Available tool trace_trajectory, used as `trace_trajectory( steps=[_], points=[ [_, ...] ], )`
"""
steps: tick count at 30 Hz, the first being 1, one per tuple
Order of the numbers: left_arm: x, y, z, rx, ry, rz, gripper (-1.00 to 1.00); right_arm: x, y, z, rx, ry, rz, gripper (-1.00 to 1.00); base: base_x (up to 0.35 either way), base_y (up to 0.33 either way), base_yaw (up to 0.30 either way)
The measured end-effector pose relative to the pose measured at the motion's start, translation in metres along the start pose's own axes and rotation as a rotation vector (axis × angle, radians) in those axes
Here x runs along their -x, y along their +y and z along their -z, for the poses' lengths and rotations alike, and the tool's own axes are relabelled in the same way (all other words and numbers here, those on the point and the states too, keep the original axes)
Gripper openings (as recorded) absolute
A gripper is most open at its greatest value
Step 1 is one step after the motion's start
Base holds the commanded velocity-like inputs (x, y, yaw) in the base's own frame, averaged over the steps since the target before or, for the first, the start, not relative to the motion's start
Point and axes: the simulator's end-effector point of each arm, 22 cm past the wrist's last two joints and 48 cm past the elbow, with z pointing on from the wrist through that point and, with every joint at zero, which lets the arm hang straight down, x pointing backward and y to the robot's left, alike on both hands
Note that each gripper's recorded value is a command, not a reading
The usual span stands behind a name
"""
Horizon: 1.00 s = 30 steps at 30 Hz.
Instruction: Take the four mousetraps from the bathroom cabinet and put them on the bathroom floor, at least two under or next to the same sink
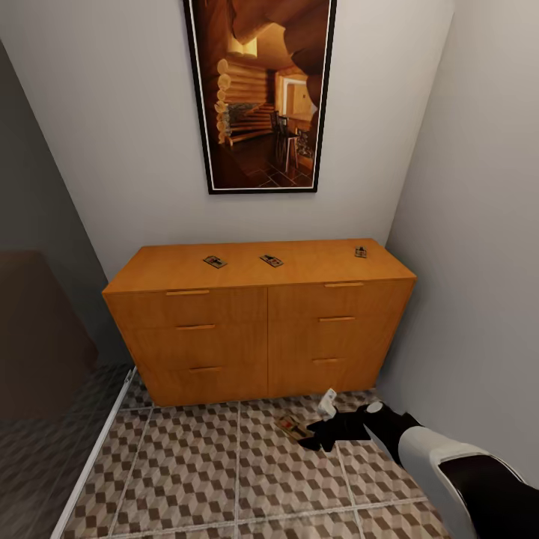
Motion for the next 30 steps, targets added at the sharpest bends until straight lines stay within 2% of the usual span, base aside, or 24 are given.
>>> trace_trajectory(
  steps=[3, 8, 18, 22, 23, 25, 27, 29, 30],
  points=[
    [0.000, 0.001, 0.000, 0.001, -0.001, -0.001, 1.00, -0.049, 0.019, -0.008, -0.007, -0.011, 0.007, -1.00, 0.000, 0.000, 0.000],
    [0.000, 0.003, 0.000, 0.001, -0.001, -0.005, 1.00, -0.115, 0.044, -0.013, -0.028, 0.021, -0.030, -1.00, 0.000, 0.000, 0.000],
    [0.000, 0.004, 0.000, 0.009, -0.001, 0.002, 1.00, -0.192, 0.067, -0.005, -0.128, 0.011, -0.045, -1.00, 0.000, 0.000, 0.000],
    [0.002, -0.008, -0.002, -0.001, -0.001, 0.014, 1.00, -0.214, 0.080, -0.002, -0.160, -0.009, -0.046, -1.00, 0.000, 0.000, 0.000],
    [-0.004, -0.021, -0.009, -0.016, 0.047, 0.024, 1.00, -0.221, 0.084, -0.001, -0.180, -0.020, -0.055, -1.00, 0.000, 0.000, 0.000],
    [-0.004, -0.027, -0.032, -0.014, 0.129, 0.035, 1.00, -0.226, 0.081, 0.002, -0.222, -0.032, -0.083, -1.00, 0.000, 0.000, 0.000],
    [0.004, -0.028, -0.048, -0.013, 0.165, 0.037, 1.00, -0.229, 0.079, 0.004, -0.244, -0.037, -0.101, -1.00, 0.000, 0.000, 0.000],
    [0.032, -0.029, -0.080, -0.016, 0.226, 0.036, 1.00, -0.235, 0.075, 0.008, -0.291, -0.051, -0.154, -1.00, 0.000, 0.000, 0.000],
    [0.042, -0.030, -0.086, -0.017, 0.237, 0.036, 1.00, -0.236, 0.073, 0.009, -0.305, -0.057, -0.172, -1.00, 0.000, 0.000, 0.000]
  ],
)
